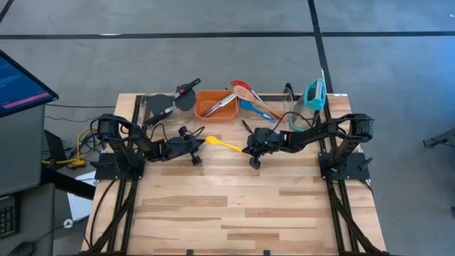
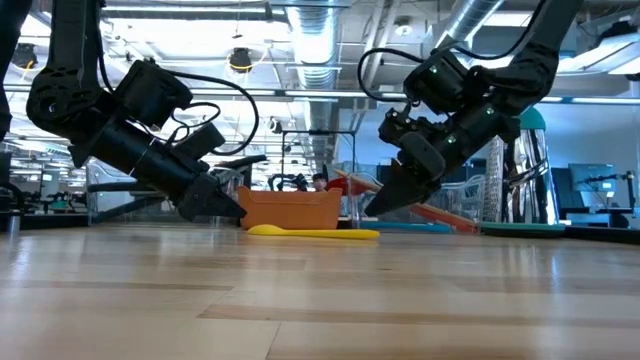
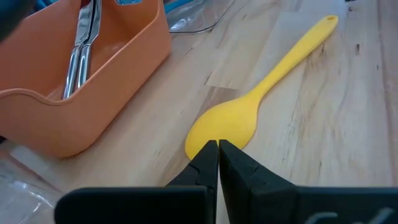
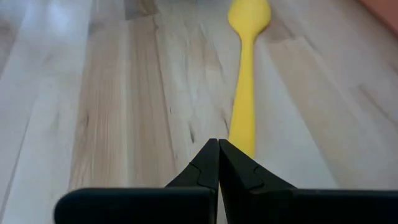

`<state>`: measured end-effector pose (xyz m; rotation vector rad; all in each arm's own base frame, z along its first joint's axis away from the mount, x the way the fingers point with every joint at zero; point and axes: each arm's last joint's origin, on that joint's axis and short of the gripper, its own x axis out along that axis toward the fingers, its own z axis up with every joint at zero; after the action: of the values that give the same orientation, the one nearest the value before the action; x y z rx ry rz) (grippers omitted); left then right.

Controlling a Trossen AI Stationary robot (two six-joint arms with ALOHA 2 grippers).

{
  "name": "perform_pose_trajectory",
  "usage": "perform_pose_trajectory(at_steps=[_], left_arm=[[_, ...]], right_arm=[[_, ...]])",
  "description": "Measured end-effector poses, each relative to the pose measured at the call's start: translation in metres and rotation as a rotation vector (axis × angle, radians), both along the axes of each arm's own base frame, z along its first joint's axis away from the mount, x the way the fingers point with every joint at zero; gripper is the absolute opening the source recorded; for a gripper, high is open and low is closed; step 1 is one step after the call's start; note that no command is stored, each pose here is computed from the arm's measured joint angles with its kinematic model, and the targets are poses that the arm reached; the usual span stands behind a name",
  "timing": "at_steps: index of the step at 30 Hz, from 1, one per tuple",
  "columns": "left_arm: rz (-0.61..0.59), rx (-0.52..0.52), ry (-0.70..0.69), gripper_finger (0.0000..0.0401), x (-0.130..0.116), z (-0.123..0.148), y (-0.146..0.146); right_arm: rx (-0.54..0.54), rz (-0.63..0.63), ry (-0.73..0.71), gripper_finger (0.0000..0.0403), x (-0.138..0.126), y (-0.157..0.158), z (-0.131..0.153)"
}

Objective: Pick & Place Kitchen Items
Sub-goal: Put the yellow serving spoon into the right transparent bin

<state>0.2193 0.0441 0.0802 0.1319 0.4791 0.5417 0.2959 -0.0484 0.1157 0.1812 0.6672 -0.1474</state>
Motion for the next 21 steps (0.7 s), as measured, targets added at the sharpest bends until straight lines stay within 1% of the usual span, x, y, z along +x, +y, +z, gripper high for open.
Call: perform_pose_trajectory(at_steps=[3,6,14,21], left_arm=[[0.0,0.0,-0.003,0.0003,0.0001,0.0002,0.0],[0.001,0.0,-0.003,0.0003,0.0001,0.0002,0.0],[0.001,0.0,-0.003,0.0003,0.0001,0.0002,0.0],[0.005,0.002,-0.003,0.0003,0.0,0.0003,0.0001]], right_arm=[[0.029,-0.02,0.035,0.0,-0.0016,0.0,-0.0048],[0.025,-0.031,0.045,0.0,-0.0025,-0.0015,-0.0055],[0.018,-0.035,0.025,0.0,-0.0011,-0.0017,-0.0039],[-0.001,-0.071,-0.016,0.0,0.0015,-0.0023,-0.0007]])
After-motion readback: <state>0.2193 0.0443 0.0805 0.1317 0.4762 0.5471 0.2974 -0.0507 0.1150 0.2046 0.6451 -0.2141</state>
